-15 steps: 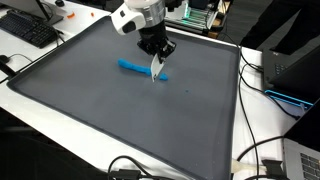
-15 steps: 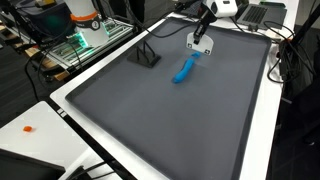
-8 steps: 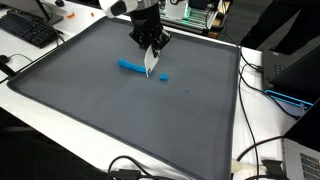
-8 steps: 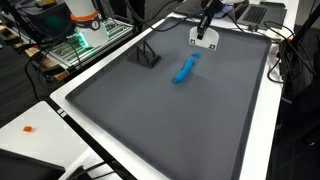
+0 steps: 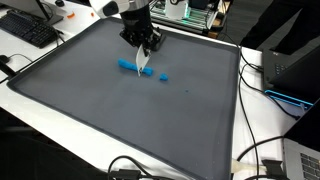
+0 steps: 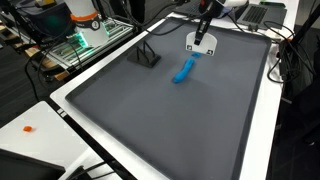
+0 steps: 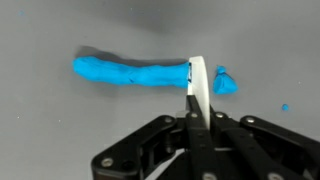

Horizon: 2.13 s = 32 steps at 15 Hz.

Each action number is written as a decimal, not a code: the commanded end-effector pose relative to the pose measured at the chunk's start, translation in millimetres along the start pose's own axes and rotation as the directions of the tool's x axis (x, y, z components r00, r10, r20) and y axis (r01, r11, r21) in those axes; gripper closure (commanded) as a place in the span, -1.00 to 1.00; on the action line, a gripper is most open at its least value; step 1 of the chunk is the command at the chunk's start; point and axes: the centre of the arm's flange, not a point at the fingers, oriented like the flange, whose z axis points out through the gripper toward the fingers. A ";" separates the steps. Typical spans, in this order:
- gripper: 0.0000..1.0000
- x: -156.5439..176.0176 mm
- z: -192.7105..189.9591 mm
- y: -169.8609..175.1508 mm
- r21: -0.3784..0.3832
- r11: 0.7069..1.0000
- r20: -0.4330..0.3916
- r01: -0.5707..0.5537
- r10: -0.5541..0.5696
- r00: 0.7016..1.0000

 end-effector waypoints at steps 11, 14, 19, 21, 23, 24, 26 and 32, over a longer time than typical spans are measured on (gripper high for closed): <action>0.98 -1.2 36.0 13.0 -0.033 0.998 0.056 0.047 -0.045 0.997; 0.98 -1.6 43.6 15.2 -0.039 0.998 0.062 0.050 -0.047 0.997; 0.98 -2.5 54.7 17.3 -0.041 0.998 0.069 0.045 -0.042 0.997; 0.98 -2.6 58.9 16.7 -0.039 0.998 0.070 0.044 -0.041 0.997; 0.98 -2.7 64.0 15.9 -0.034 0.999 0.072 0.041 -0.038 0.997; 0.98 -2.9 66.0 15.9 -0.034 0.999 0.073 0.041 -0.038 0.997; 0.98 -4.3 71.2 16.2 -0.030 0.999 0.074 0.035 -0.032 0.997; 0.98 -9.6 85.1 18.2 -0.021 1.000 0.071 0.019 -0.017 0.997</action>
